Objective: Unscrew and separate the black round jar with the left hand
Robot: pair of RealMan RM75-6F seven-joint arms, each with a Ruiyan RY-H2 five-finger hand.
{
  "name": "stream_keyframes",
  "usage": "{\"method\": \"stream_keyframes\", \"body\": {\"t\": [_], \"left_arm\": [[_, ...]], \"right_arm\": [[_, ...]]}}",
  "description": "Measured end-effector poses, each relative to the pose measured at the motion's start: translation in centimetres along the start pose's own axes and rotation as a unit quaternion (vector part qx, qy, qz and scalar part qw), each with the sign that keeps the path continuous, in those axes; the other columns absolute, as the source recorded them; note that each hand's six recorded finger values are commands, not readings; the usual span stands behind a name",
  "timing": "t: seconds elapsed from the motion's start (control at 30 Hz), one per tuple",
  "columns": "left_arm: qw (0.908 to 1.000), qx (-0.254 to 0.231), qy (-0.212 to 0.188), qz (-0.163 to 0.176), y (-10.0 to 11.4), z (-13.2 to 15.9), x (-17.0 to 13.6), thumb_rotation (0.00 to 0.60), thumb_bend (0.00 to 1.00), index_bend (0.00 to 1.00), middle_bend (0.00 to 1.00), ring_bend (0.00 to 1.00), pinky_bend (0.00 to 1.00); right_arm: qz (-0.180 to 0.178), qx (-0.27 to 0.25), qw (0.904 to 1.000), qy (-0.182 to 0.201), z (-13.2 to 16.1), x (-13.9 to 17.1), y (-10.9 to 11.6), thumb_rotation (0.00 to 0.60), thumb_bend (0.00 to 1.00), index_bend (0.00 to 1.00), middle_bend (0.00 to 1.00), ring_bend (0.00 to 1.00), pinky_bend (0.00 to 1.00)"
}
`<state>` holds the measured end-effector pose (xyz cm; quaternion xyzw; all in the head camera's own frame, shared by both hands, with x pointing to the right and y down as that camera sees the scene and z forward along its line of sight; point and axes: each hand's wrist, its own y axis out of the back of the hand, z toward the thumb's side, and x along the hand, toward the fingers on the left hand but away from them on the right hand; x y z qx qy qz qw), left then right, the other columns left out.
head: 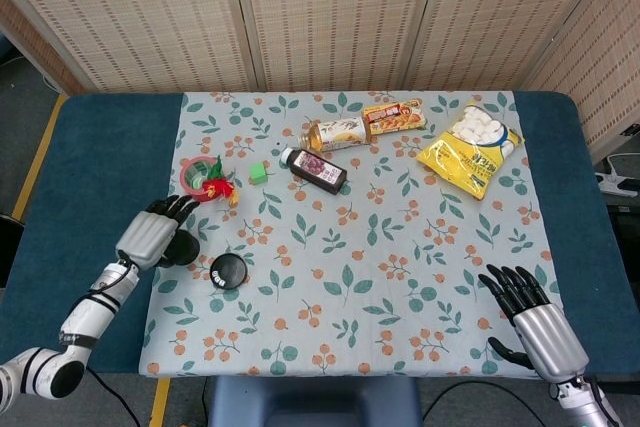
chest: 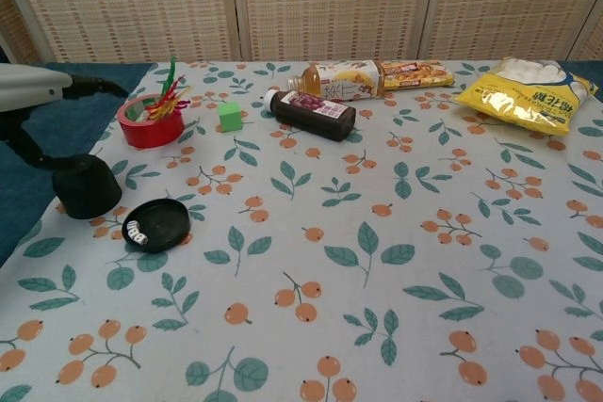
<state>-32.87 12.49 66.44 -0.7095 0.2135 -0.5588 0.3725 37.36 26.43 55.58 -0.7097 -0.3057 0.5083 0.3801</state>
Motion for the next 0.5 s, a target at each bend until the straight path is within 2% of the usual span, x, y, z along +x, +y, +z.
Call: {"method": "stream_keyframes", "body": {"t": [0.13,0.2,0.27,0.37,0.5], "left_arm": [[0.9964,-0.011,-0.007,0.084,1.6,0.1,-3.2,0.600,0.34,0.00,0.00,0.00,0.10],[0.9925,-0.016,-0.012,0.120,1.3,-0.1,-6.3,0.600,0.34,0.00,0.00,0.00,0.08],[0.9890,-0.026,-0.016,0.144,0.1,-0.2,-10.0,0.600,0.34,0.00,0.00,0.00,0.06],[0.9858,-0.033,-0.001,0.165,-2.4,-1.4,-15.2,0.600,0.34,0.00,0.00,0.00,0.03],[0.9876,-0.022,0.018,0.154,-4.3,-3.8,-17.2,0.600,0.35,0.00,0.00,0.00,0.04]], "right_arm": [[-0.004,0.005,1.0000,-0.002,0.0,0.0,0.0,0.600,0.12,0.00,0.00,0.00,0.00],[-0.009,0.010,0.9999,-0.006,-0.1,0.0,0.1,0.600,0.12,0.00,0.00,0.00,0.00],[-0.016,0.017,0.9997,-0.013,-0.2,-0.1,0.2,0.600,0.12,0.00,0.00,0.00,0.00],[-0.032,0.024,0.9989,-0.026,-0.5,-0.2,0.5,0.600,0.12,0.00,0.00,0.00,0.00],[-0.047,0.020,0.9982,-0.031,-0.6,0.0,1.0,0.600,0.12,0.00,0.00,0.00,0.00]]}}
